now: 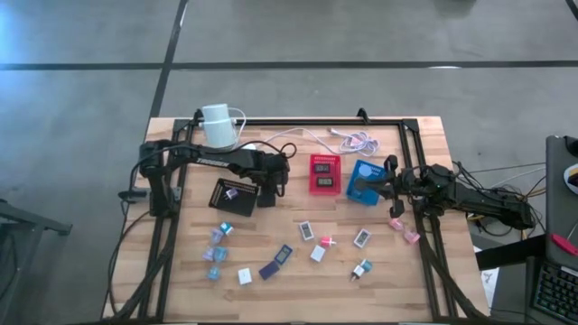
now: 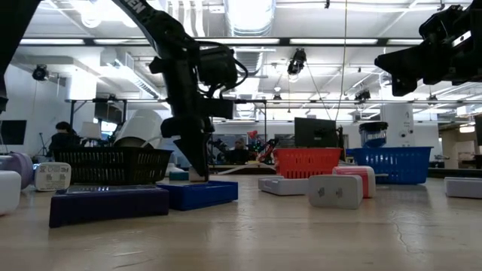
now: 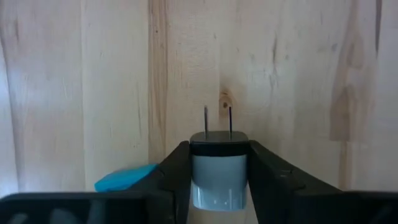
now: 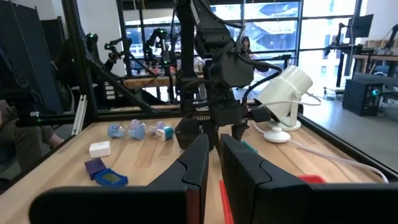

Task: Pick & Place Office items
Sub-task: Put the top black-white charger adaptor into the black bin

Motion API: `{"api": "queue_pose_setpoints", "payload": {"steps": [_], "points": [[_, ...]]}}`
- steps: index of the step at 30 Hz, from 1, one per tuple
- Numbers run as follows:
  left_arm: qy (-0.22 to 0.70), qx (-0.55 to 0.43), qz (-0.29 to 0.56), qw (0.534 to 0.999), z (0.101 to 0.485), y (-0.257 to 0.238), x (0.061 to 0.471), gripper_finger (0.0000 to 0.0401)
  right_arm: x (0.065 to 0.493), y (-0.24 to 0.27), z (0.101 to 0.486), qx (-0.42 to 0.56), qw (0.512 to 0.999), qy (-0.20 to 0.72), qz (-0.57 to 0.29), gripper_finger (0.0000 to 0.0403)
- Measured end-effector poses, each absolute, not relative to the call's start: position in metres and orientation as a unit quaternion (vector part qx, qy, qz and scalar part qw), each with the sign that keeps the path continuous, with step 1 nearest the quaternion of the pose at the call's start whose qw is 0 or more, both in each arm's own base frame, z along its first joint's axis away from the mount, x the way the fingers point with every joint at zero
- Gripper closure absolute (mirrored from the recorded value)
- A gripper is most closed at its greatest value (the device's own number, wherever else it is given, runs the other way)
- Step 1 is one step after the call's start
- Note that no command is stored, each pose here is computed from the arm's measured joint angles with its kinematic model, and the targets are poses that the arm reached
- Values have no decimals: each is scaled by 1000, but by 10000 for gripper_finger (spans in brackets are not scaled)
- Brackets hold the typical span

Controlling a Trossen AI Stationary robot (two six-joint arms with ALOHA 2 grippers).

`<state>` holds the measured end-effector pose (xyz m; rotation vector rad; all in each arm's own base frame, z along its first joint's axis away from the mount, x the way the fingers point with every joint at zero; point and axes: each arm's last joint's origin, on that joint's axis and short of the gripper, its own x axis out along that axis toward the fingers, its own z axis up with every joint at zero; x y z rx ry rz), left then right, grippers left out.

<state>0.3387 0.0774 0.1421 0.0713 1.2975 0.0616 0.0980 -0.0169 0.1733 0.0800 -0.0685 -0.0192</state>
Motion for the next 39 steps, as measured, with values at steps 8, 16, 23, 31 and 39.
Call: {"api": "queue_pose_setpoints", "payload": {"steps": [8,16,23,31,39], "points": [[599,32,29,800,155,75,334,277,98,-17,173,36,999,-34,-10,364],[527,43,32,848,200,54,325,277,98,-17,171,43,999,-21,-10,364],[447,60,19,892,243,33,290,277,98,-17,170,45,999,-20,-11,364],[306,53,22,950,267,22,229,277,98,-17,170,47,999,-20,-11,364],[188,43,24,981,255,15,171,277,98,-17,171,48,999,-20,-11,364]]}}
